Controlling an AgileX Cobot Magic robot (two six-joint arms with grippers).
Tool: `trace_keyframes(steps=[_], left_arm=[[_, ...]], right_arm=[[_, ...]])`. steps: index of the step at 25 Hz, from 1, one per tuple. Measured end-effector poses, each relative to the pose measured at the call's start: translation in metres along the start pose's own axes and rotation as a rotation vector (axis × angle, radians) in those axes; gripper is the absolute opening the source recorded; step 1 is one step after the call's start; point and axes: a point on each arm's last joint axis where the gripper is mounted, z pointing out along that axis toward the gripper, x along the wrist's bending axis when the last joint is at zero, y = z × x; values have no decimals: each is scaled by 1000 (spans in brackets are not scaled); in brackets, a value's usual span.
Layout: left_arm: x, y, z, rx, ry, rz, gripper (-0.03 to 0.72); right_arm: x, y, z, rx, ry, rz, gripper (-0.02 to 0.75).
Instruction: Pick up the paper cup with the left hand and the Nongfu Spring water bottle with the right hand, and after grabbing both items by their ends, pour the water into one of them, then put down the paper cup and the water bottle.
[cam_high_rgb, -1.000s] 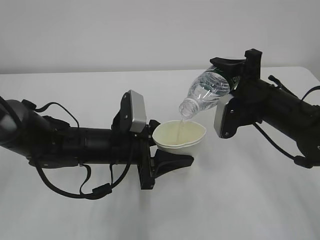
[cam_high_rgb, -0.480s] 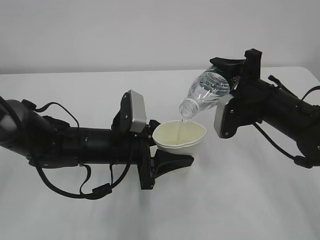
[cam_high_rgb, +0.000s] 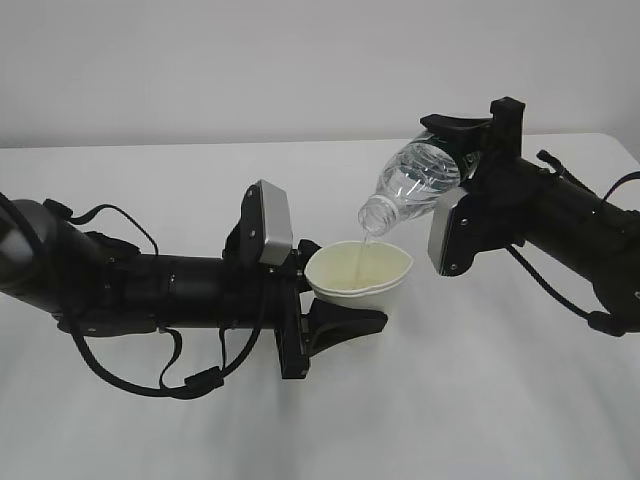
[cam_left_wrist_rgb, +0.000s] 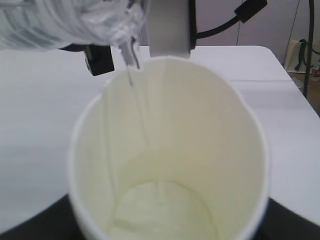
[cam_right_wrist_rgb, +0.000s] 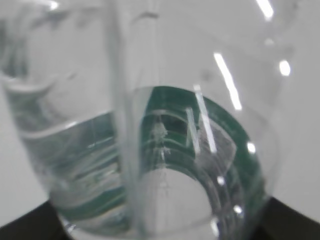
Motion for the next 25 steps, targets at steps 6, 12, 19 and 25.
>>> trace_keyframes(steps=[6, 12, 19, 25], left_arm=[[0, 0, 0, 0, 0, 0, 413], [0, 0, 0, 0, 0, 0, 413], [0, 0, 0, 0, 0, 0, 413], [0, 0, 0, 0, 0, 0, 413]], right_arm=[[0, 0, 0, 1, 0, 1, 446], [0, 0, 0, 2, 0, -5, 447], [0, 0, 0, 2, 0, -11, 446], [0, 0, 0, 2, 0, -11, 446]])
